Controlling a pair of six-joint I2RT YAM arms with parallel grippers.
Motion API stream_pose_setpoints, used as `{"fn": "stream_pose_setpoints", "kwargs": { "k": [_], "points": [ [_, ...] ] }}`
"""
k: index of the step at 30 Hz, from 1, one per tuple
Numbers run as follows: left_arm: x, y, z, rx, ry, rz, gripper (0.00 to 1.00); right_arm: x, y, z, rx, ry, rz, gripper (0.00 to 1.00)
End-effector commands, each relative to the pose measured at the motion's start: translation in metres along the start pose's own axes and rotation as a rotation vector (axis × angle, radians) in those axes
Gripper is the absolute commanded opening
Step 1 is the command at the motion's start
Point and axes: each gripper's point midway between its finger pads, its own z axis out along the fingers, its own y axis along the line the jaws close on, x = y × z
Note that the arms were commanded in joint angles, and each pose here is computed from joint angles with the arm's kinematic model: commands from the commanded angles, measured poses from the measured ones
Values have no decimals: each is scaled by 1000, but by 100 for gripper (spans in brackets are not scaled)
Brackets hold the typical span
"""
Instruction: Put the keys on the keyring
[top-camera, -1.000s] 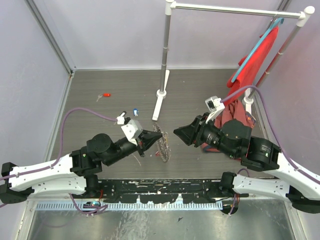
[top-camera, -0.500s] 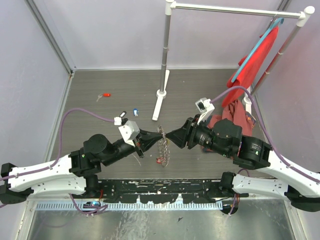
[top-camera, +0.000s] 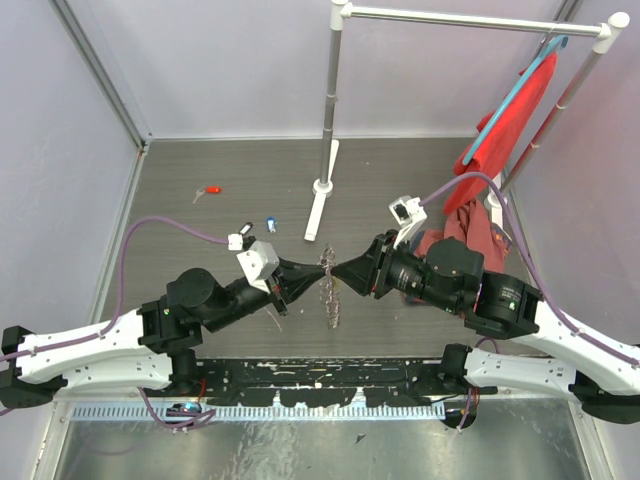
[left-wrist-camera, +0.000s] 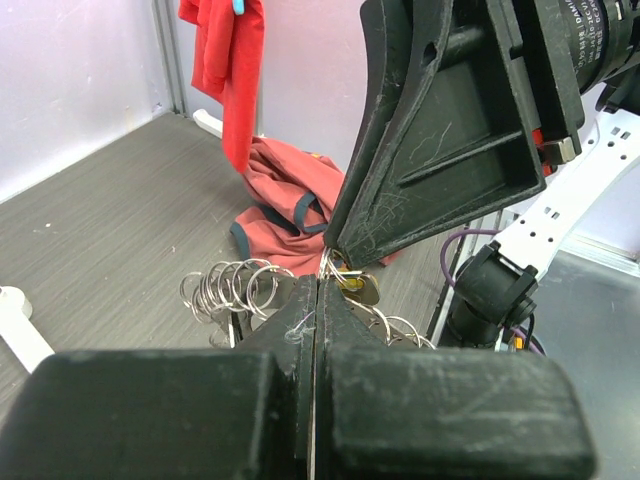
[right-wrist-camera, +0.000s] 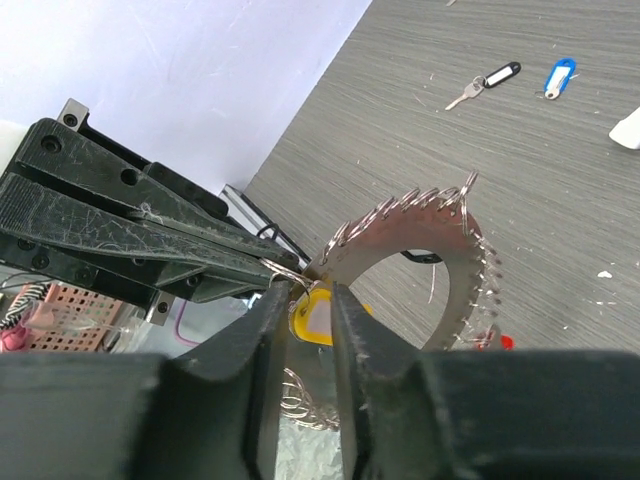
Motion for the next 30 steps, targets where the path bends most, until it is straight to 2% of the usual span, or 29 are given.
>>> {"fn": "stream_pose_setpoints", "kwargs": {
  "k": [1, 5, 20, 27, 30],
  "points": [
    [-23, -1, -1, 4, -89, -17, 0, -8, 9, 3, -37, -34, 10, 24],
    [-24, 0, -2, 1, -92, -16, 0, -8, 7, 2, -27, -36, 6, 18],
    [-24, 2, -3, -8, -93, -13, 0, -11, -8, -2, 68, -23, -46, 17],
    [-24, -2, -2, 9, -91, -13, 0, -25, -1, -12, 22, -72, -131, 30],
    [-28, -7, -2, 37, -99, -14, 0, -30, 12, -22, -76, -96, -215, 33]
  ]
}}
